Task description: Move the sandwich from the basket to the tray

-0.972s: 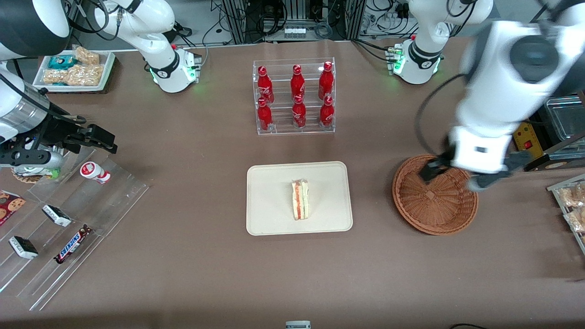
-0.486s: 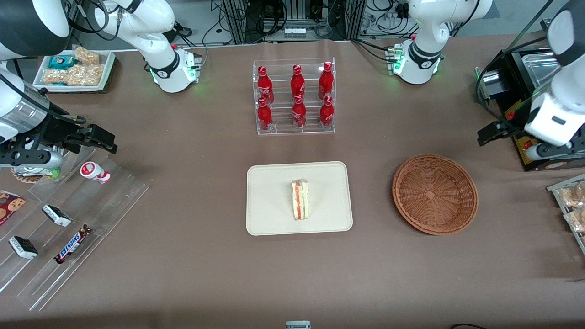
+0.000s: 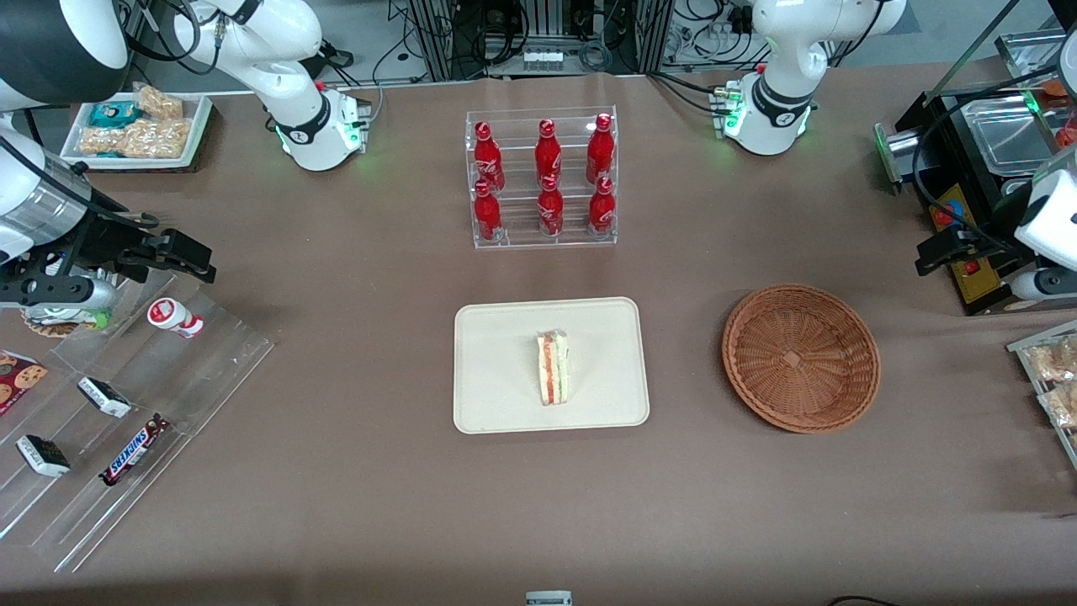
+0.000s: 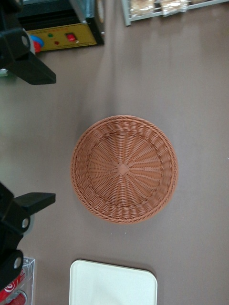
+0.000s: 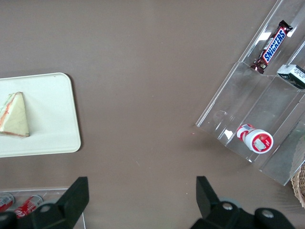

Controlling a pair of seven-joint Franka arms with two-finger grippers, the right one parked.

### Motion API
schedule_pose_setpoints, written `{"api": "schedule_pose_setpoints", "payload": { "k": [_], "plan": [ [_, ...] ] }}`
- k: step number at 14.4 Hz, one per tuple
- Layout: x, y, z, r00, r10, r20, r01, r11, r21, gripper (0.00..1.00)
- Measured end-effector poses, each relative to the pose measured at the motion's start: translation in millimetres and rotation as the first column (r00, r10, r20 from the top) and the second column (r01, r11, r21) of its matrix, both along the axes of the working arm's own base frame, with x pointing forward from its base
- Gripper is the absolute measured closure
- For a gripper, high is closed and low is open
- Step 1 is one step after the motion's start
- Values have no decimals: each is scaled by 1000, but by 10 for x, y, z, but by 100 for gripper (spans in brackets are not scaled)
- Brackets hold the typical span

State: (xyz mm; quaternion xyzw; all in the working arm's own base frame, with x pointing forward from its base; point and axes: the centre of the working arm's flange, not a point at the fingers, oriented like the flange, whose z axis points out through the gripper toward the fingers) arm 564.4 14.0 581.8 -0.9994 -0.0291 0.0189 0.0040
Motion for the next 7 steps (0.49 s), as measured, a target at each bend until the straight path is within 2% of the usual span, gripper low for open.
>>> {"api": "schedule_pose_setpoints", "payload": {
  "k": [7],
  "plan": [
    [28, 82, 93, 1000, -14, 20, 14, 1000, -1, 0]
  ]
}}
